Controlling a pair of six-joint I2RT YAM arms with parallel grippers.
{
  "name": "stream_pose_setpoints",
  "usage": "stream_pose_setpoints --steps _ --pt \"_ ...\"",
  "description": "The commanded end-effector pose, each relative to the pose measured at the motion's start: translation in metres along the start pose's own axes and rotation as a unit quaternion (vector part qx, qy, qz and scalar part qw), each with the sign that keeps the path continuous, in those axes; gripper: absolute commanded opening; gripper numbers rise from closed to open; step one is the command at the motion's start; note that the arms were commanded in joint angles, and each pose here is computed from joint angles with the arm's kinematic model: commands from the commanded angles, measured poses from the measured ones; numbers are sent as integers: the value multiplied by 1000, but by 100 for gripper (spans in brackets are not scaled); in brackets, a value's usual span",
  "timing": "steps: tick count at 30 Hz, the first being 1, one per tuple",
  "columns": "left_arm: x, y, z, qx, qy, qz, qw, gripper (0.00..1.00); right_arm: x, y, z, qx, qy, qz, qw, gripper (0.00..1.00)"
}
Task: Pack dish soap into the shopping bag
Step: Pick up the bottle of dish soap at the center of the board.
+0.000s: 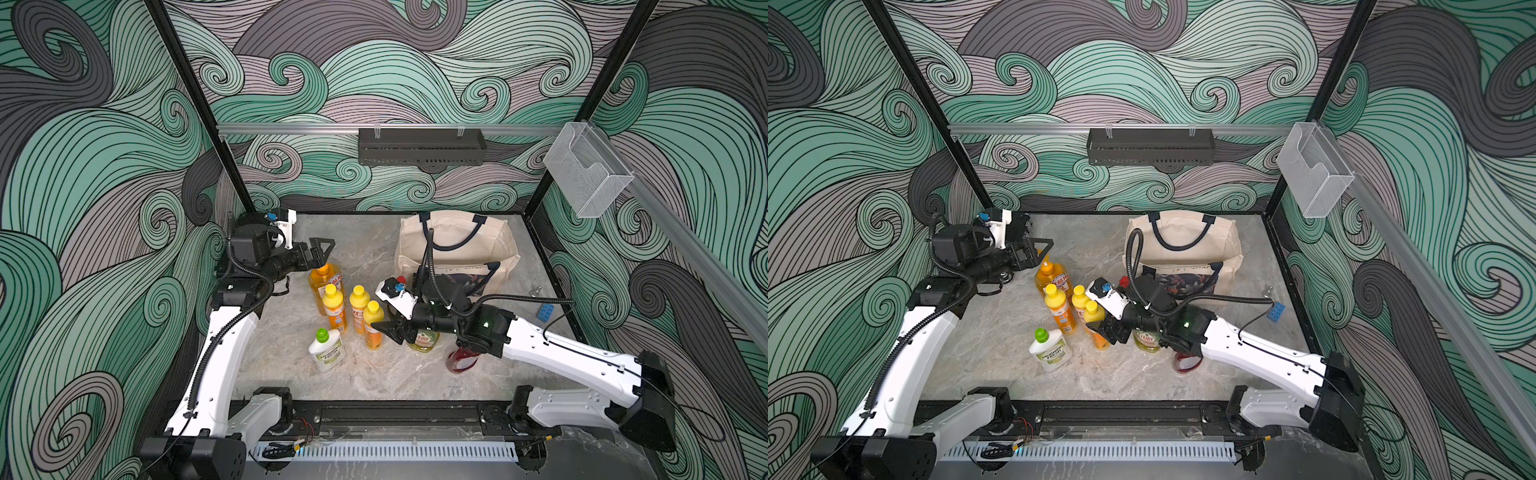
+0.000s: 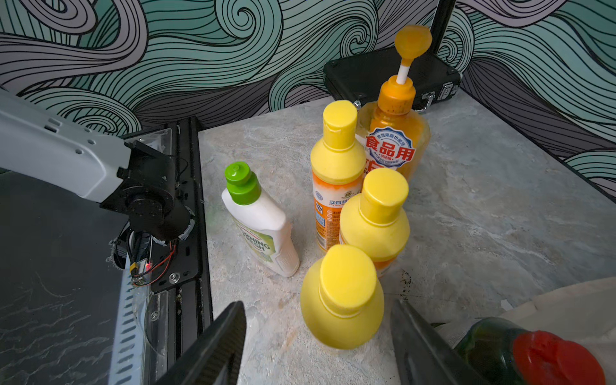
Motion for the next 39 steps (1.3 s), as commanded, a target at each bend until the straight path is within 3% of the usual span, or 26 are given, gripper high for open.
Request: stream_pose_setpoints --steps 1,39 --pt "3 -6 2 -20 -9 -5 1000 99 8 -6 -1 -9 -21 -9 1000 71" --pt "1 -8 1 -35 -7 0 999 98 -10 -17 -33 8 -1 -54 999 46"
Point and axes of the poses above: each gripper's point midway between its finger pads, its own z axis back along the fingers, its own y axis along the line the jaws close on, x = y × z, the point moved 8 cm from there along z, back along the fingers
